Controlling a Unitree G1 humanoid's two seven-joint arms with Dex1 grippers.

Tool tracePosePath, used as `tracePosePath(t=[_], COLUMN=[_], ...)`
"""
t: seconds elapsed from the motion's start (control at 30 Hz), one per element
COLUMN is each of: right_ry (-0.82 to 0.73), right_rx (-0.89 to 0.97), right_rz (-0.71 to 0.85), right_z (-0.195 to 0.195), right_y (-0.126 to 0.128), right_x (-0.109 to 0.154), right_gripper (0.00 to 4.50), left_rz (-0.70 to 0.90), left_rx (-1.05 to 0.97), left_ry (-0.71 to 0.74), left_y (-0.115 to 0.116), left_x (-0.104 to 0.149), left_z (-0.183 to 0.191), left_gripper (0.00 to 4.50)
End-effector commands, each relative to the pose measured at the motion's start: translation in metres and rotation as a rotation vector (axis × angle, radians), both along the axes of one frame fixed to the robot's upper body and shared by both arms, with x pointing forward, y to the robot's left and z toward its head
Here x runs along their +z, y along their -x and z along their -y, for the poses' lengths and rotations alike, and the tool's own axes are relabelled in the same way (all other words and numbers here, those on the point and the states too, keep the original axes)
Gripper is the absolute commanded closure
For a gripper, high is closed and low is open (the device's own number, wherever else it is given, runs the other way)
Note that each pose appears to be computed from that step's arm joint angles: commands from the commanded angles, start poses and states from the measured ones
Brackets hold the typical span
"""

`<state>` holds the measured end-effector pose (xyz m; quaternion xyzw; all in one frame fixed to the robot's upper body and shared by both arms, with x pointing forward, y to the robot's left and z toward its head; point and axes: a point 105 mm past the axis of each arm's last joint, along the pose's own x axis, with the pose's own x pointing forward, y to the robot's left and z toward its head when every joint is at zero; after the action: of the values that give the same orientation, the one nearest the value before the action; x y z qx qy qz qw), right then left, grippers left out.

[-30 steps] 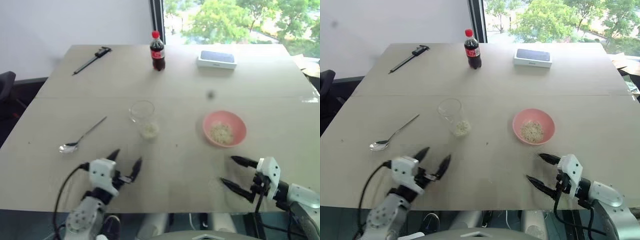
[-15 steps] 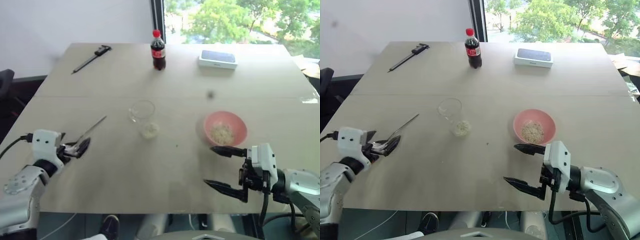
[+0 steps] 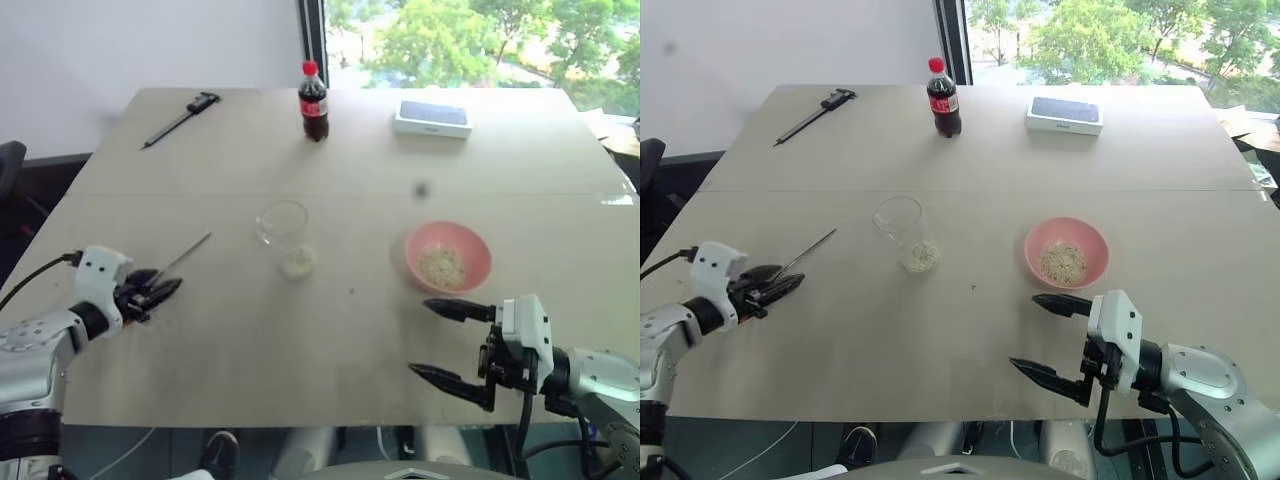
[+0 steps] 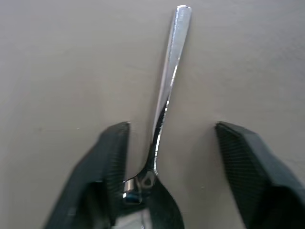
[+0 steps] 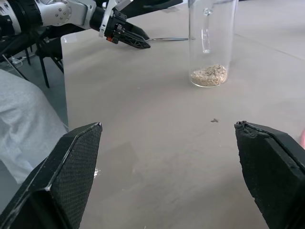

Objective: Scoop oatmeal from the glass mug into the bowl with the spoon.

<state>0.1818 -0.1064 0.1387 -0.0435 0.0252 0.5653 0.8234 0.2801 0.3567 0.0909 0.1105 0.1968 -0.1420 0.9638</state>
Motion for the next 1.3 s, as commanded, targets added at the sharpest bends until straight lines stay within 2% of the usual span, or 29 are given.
tracePosePath(t=[0.03,0.1,0.23,0.33,0.47,0.6,0.73,0.93,1.1,1.2,1.3], right_ry=[-0.012,-0.011,-0.011,-0.008,-0.028,-0.076,-0.181,-0.315,-0.347,-0.338,-0.430], right_rx=[0.017,0.017,0.015,0.015,0.007,0.000,-0.083,-0.152,-0.177,-0.263,-0.265], right_rz=[0.058,0.060,0.065,0.065,0.068,0.094,0.143,0.124,0.097,0.061,0.003], right_z=[-0.006,-0.006,-0.006,-0.004,-0.002,-0.002,-0.006,-0.026,-0.047,-0.055,-0.065], right_y=[0.004,0.002,-0.001,-0.003,-0.009,-0.018,-0.045,-0.085,-0.112,-0.134,-0.144], right_x=[0.012,0.012,0.013,0.013,0.017,0.031,0.064,0.120,0.158,0.167,0.180], right_gripper=[0.00,0.00,0.00,0.00,0.00,0.00,0.00,0.00,0.00,0.00,0.00], left_rz=[-0.047,-0.044,-0.003,0.094,0.318,0.580,0.770,0.906,0.948,0.973,0.994], left_rx=[0.032,0.035,0.069,0.109,0.144,0.136,0.024,-0.192,-0.399,-0.496,-0.561], left_ry=[-0.029,-0.031,-0.024,-0.035,-0.029,-0.031,-0.021,-0.077,-0.140,-0.218,-0.300], left_y=[0.006,0.006,0.008,0.004,-0.007,-0.012,-0.016,-0.025,-0.027,-0.024,-0.023], left_x=[-0.009,-0.009,-0.004,0.011,0.053,0.112,0.163,0.210,0.222,0.222,0.220], left_z=[-0.011,-0.012,-0.017,-0.024,-0.022,-0.005,0.035,0.103,0.161,0.185,0.201], left_gripper=[3.61,4.47,4.47,4.47,4.47,4.47,4.47,4.47,4.47,4.47,4.47])
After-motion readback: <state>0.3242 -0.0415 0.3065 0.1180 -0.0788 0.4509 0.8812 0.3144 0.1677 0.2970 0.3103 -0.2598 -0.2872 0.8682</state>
